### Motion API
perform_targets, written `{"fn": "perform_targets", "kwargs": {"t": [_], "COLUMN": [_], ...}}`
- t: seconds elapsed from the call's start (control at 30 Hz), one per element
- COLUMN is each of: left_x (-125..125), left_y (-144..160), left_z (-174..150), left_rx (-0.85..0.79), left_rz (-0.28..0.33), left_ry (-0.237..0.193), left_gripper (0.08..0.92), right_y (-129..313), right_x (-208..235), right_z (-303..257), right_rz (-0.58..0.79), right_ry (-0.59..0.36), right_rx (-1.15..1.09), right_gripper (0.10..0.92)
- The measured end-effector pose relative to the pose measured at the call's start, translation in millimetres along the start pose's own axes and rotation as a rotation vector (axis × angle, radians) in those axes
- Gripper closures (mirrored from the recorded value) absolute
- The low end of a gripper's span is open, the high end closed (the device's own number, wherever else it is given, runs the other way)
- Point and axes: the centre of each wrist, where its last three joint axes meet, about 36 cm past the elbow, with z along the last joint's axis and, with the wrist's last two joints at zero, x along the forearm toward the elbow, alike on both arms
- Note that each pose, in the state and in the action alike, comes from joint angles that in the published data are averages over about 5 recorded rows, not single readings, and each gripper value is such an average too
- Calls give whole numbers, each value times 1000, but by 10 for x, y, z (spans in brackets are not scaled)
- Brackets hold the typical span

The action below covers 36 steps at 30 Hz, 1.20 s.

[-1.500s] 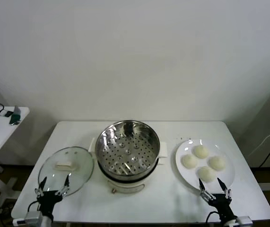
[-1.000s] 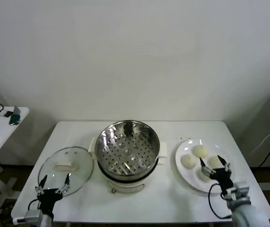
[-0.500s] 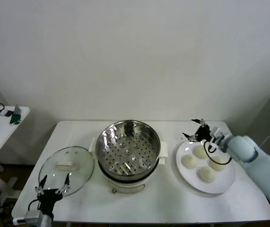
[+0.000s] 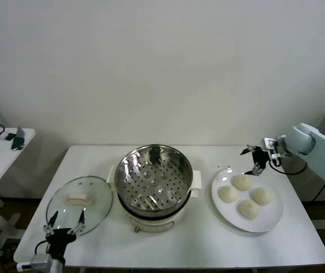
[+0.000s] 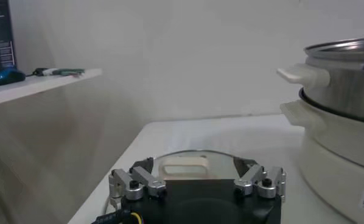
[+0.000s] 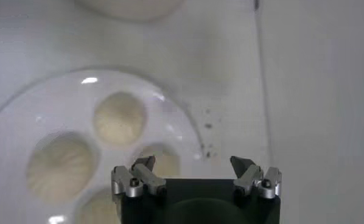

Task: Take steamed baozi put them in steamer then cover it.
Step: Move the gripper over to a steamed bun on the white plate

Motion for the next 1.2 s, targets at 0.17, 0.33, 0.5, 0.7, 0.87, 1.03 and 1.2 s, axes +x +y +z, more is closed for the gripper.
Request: {"fn": "perform_targets", "kwargs": {"t": [0.17,0.33,0.5,0.7,0.87,1.03,1.2], "left_x": [3,6,12,29,30,38,47], "left_y": [38,64,76,78,78,74,74], "left_z": [8,6,21,37,44,48,40], "left_rx": [0,-4,-5,-4,-4,-5,-6], "left_rz": [-5,-6,-8,-9,-11,-10,-10], "left_ry": [2,3,5,9,8,9,7], "left_gripper": [177,177,177,177,177,177,177], "right_y": [-65,-125,-174,-244,-246,-242,-251], "right_x": [-193,-389,-564,-677,-760,-786,-759], "right_z": [-18,-66,-126,-193,-225,-224,-233], "right_rz": [-56,-94,-123,-127,-134,-139,-131], "right_ry": [45,73,97,119,125,135,132], "right_rx": [-16,-23,-22,-12,-9,-3,5], "right_gripper": [200,200,200,202,239,326,372]}}
